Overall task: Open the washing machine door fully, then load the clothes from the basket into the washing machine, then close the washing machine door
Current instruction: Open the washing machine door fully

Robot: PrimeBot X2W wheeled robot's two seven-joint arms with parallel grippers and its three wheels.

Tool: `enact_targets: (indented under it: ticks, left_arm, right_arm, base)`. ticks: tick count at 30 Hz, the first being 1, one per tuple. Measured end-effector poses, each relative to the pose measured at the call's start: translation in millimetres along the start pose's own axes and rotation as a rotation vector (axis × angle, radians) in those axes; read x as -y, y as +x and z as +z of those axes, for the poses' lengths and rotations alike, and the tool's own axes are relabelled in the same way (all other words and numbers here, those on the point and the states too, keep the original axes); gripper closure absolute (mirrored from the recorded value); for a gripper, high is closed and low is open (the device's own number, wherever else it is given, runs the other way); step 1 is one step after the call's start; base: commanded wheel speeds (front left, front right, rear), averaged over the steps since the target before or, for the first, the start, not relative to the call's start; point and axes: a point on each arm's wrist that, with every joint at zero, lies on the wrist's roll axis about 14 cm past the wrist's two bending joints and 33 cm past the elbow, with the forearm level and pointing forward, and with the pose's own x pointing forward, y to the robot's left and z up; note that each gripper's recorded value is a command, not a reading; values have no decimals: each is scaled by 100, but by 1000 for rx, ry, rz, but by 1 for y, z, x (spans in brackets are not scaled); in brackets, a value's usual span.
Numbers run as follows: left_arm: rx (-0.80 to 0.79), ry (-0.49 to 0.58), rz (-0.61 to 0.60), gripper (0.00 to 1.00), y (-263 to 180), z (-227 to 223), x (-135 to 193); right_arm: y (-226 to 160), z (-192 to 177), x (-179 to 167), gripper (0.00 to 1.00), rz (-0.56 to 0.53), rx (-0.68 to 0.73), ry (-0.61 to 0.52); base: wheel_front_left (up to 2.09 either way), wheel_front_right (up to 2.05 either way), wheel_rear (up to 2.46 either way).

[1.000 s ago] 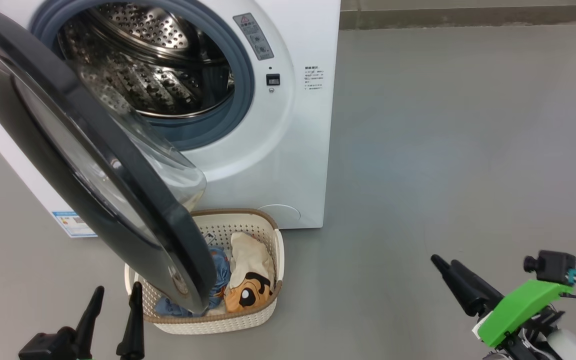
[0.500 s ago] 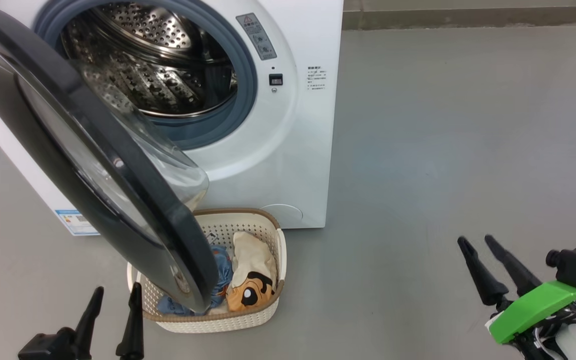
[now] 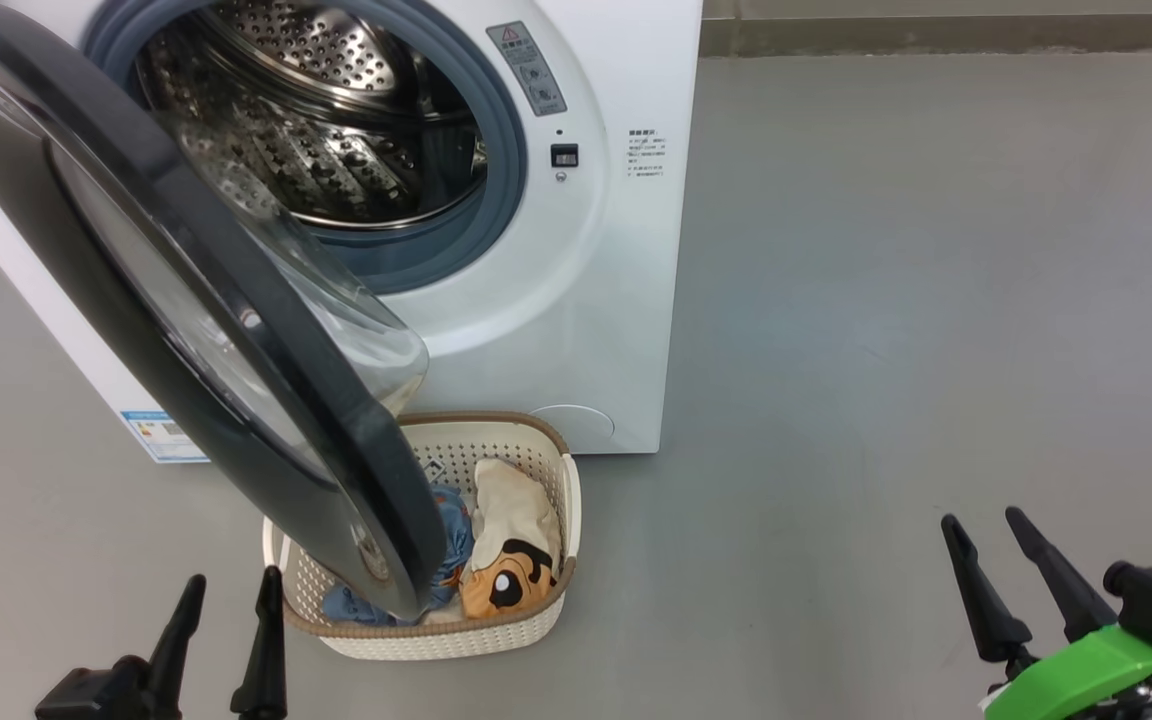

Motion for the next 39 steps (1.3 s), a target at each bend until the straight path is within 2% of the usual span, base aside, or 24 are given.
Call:
enact_targets:
  ticks: [8, 16, 17, 18, 19, 27, 31, 35, 39]
  left_arm:
    - [1, -3, 11, 0, -1, 0, -2]
    - [0, -4, 13, 0, 0, 0, -3]
    - [-1, -2, 13, 25, 0, -1, -3]
    - [0, -1, 15, 66, -1, 0, -4]
    - [4, 0, 20, 100, -1, 1, -5]
    - [111, -5, 45, 100, 4, 33, -11]
    - [262, -2, 43, 100, 8, 81, -9]
    - [400, 0, -39, 100, 9, 124, 20]
    - [481, -16, -147, 100, 7, 147, 57]
  right_arm:
    - [-9, -15, 5, 0, -34, -35, -41]
    - [-12, -18, 7, 0, -53, -38, -37]
    - [-12, -17, 8, 0, -55, -36, -37]
    - [-12, -17, 8, 0, -56, -36, -38]
    - [-11, -17, 8, 0, -56, -34, -39]
    - [-9, -11, 7, 0, -54, -16, -40]
    - [-9, -9, 6, 0, -53, -9, -44]
    - [-8, -8, 6, 0, -50, -5, -45]
    - [-7, -8, 6, 0, -52, -5, -45]
  base:
    - [0, 0, 0]
    - [0, 0, 0]
    - [0, 0, 0]
    - [0, 0, 0]
    - [0, 0, 0]
    - [0, 0, 0]
    - [0, 0, 0]
    - [0, 0, 0]
    - [0, 0, 0]
